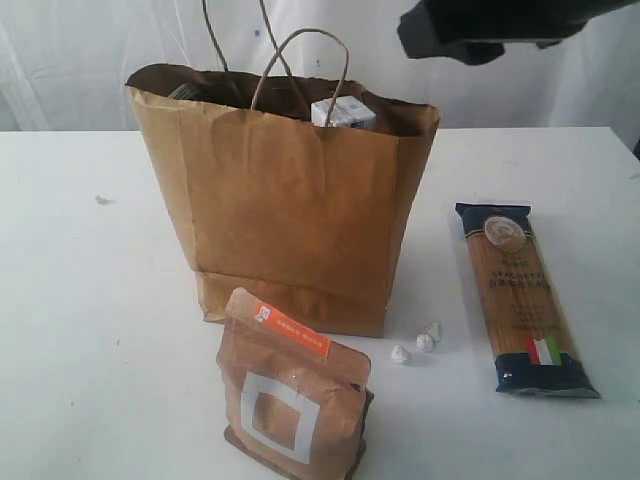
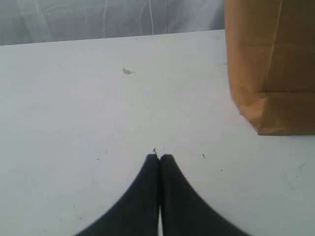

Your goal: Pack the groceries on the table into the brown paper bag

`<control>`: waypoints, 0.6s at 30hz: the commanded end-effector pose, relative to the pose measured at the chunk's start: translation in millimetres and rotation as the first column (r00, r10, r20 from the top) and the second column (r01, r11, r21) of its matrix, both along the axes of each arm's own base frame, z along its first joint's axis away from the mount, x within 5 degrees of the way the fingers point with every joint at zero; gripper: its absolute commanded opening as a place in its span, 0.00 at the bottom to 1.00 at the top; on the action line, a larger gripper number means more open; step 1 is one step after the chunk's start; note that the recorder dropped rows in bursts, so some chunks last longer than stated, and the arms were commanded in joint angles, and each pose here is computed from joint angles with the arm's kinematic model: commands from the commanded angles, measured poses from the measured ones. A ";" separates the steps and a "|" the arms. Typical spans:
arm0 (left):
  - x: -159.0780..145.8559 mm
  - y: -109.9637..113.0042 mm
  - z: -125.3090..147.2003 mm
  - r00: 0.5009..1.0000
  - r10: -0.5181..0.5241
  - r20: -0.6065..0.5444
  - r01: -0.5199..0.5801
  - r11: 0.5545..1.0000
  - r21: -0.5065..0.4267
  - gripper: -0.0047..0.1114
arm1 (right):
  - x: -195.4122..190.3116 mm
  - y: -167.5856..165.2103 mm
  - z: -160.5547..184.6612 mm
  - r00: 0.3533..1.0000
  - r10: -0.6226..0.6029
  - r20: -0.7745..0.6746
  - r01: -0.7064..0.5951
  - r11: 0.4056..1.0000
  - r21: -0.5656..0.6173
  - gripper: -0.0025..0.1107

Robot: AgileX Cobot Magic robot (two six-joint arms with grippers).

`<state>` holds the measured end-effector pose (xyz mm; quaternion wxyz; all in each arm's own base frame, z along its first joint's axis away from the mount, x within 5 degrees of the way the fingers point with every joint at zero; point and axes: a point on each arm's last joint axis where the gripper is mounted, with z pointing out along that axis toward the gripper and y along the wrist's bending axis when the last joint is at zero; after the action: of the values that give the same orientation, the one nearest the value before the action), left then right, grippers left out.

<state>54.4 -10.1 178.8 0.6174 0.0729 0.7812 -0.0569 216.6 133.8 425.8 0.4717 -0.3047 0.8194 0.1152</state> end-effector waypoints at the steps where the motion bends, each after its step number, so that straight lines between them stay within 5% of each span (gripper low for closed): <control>1: -0.1 0.1 -0.7 1.000 0.002 0.005 -0.002 1.000 -0.002 0.04 | -29.3 -17.0 -0.1 1.000 -0.002 0.031 0.002 1.000 0.021 0.44; 8: -0.1 0.1 -0.7 1.000 0.002 0.005 -0.002 1.000 -0.002 0.04 | -80.3 -47.7 -48.6 0.999 -0.047 -0.023 0.049 0.996 0.072 0.44; 18: -0.1 0.1 -0.7 1.000 0.002 0.005 -0.002 1.000 -0.002 0.04 | -89.0 -53.9 -150.4 0.966 -0.119 -0.231 0.126 0.992 0.014 0.44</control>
<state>54.4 -10.1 178.8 0.6174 0.0729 0.7812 -0.0569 125.6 79.2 284.4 0.3750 -0.2408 0.8859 0.1289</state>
